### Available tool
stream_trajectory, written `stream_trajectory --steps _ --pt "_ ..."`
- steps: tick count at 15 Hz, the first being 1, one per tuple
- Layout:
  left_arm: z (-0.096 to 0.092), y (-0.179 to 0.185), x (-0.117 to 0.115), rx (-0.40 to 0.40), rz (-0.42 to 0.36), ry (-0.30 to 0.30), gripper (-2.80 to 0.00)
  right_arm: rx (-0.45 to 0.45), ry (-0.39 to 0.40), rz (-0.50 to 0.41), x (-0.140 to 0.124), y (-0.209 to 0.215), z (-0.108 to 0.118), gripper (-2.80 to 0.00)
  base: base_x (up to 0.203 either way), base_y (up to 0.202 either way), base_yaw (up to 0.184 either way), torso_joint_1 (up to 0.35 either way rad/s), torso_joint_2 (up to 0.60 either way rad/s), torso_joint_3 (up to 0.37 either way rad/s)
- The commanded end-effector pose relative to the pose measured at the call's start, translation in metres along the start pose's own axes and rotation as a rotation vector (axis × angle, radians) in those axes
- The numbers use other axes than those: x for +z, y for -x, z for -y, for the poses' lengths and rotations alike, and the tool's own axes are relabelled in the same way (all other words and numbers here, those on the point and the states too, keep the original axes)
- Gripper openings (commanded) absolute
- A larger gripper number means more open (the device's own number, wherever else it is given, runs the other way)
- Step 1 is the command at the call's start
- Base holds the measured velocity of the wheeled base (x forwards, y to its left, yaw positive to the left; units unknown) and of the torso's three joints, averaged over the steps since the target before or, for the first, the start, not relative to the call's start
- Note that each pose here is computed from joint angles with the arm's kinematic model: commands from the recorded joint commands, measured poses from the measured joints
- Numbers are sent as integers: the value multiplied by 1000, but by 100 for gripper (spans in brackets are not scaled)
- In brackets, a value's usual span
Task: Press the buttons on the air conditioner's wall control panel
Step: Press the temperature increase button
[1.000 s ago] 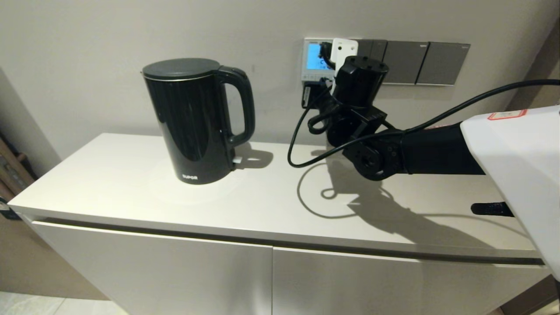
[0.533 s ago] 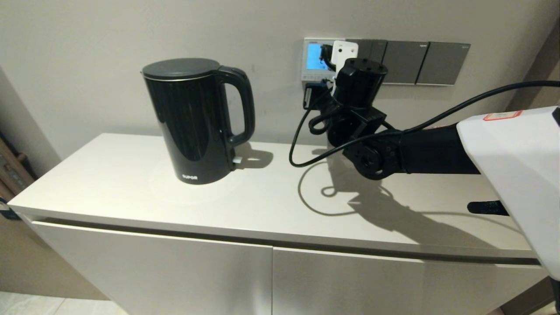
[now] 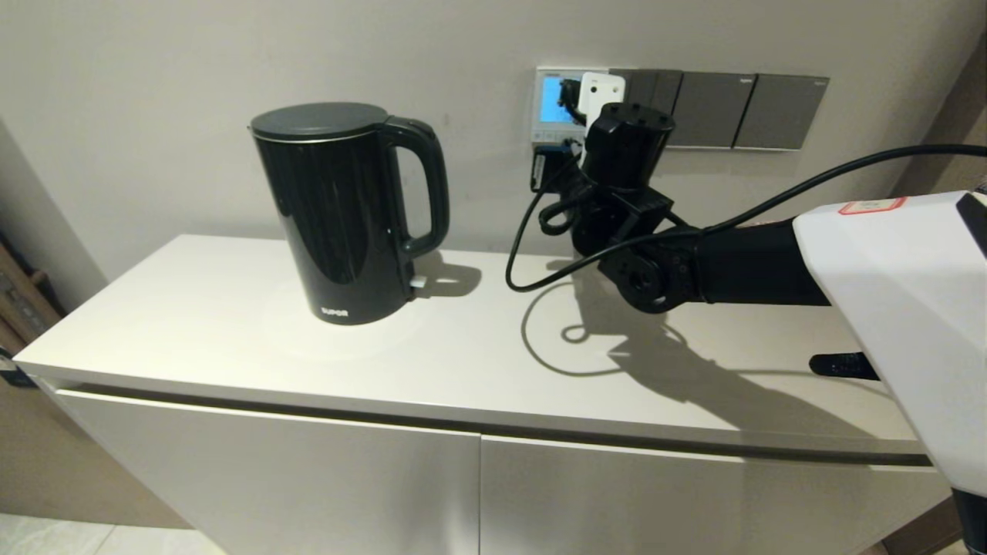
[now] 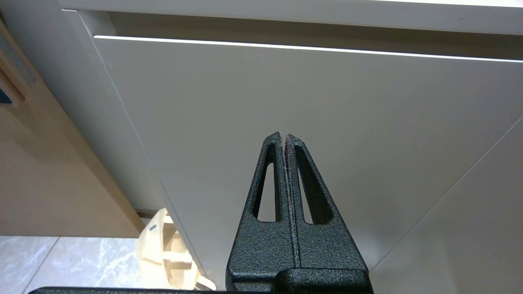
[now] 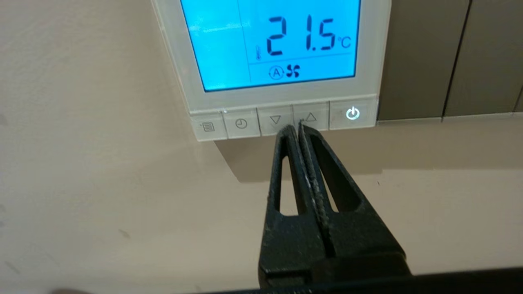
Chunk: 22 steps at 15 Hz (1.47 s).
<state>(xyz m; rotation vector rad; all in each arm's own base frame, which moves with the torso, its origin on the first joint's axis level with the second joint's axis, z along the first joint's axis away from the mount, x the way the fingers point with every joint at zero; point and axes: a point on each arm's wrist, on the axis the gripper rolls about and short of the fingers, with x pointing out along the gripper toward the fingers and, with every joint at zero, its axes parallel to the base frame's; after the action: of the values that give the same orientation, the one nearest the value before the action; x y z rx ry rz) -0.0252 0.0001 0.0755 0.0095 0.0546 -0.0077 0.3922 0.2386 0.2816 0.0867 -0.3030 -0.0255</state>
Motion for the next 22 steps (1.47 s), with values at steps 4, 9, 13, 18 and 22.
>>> stream_trajectory --steps 4,9,13,18,22 --pt "0 0 0 0 -1 0 -280 0 -5 3 1 2 -1 -280 0 0 0 0 0 0" --pt "0 0 0 0 -1 0 -280 8 -10 3 10 11 0 -280 0 0 0 0 0 0" --pt "0 0 0 0 -1 0 -280 6 -15 9 16 12 2 -280 0 0 0 0 0 0" --pt "0 0 0 0 -1 0 -280 -6 -7 8 12 6 5 -280 0 0 0 0 0 0" --pt "0 0 0 0 -1 0 -280 -6 -4 6 4 2 2 -280 0 0 0 0 0 0"
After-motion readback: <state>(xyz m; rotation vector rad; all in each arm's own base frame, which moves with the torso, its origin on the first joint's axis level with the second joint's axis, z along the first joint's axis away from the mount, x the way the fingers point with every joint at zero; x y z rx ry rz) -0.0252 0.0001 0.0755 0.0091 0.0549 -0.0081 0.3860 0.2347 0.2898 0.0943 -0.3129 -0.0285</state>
